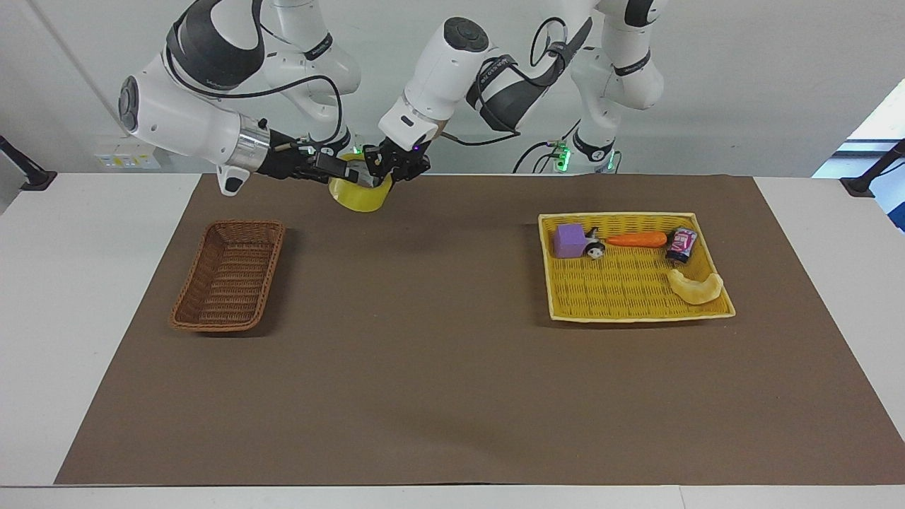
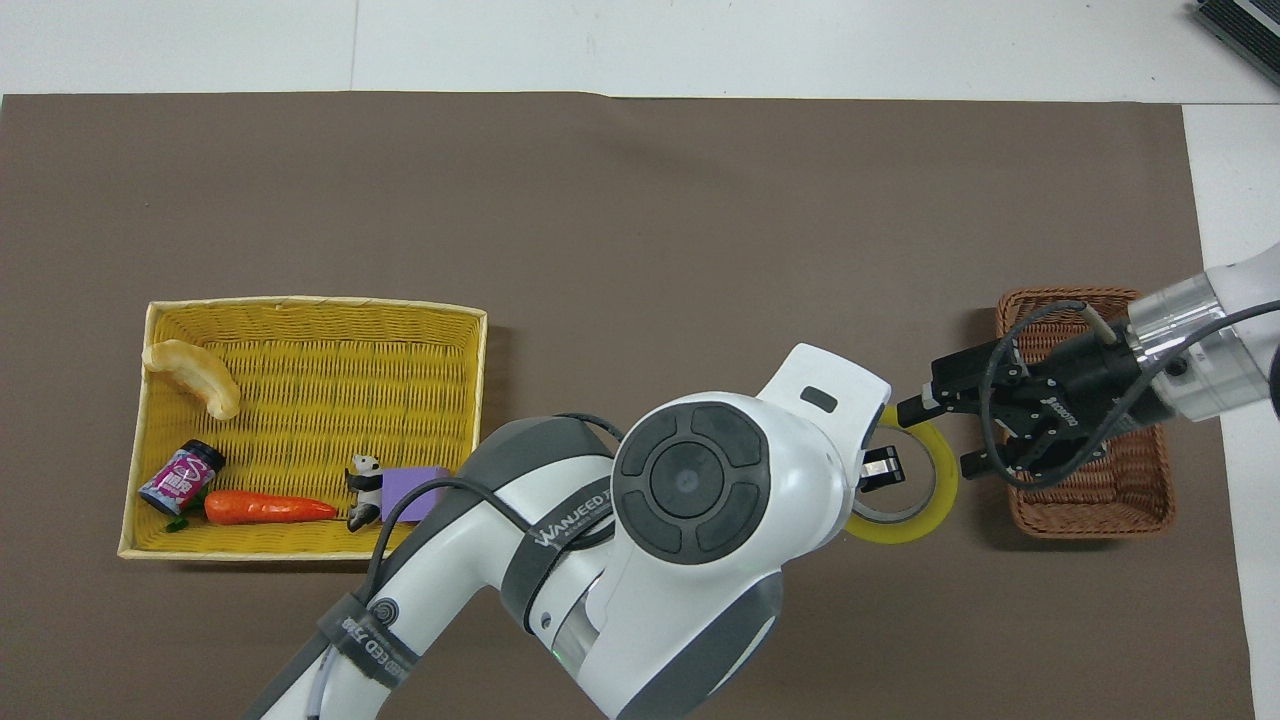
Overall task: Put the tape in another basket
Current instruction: 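Grasp the tape with the right gripper from the left gripper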
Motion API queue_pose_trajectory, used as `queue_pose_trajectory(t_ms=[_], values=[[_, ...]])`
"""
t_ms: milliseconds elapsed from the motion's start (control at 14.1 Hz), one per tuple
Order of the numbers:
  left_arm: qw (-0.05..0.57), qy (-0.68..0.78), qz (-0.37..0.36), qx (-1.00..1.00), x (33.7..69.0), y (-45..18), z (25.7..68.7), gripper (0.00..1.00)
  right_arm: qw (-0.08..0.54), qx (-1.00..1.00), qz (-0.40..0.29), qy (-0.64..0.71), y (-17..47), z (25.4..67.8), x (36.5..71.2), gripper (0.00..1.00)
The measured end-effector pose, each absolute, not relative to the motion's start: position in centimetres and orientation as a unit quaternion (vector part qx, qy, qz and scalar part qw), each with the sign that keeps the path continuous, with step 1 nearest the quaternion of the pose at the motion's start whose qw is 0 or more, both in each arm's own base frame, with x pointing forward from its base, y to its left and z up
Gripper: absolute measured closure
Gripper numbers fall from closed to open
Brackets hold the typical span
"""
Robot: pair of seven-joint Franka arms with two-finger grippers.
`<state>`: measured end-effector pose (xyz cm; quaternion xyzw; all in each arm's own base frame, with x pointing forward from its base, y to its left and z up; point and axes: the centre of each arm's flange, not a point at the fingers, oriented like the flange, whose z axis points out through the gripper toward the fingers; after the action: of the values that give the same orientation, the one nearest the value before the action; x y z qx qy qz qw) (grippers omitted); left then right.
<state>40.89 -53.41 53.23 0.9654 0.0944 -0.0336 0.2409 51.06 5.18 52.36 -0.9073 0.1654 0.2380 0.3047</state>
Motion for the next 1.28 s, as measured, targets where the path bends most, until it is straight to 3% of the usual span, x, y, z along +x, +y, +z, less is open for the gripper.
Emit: queue_pose_trajectory(t_ms=[854,1067,1281], values=[[0.256,0.107,-0.061,0.959,40.5,-53.7,53.3,0.78,0.307,-0.909,0.247,0.137,4.7,51.8,50.3,0.04],[0.253,0.111,-0.089,0.957,40.1,-53.8,52.9,0.78,0.295,-0.915,0.249,0.120,4.7,51.7,49.7,0.34],[0.250,0.110,-0.100,0.957,40.0,-53.7,52.9,0.78,0.280,-0.918,0.257,0.111,5.0,51.5,49.2,0.44]])
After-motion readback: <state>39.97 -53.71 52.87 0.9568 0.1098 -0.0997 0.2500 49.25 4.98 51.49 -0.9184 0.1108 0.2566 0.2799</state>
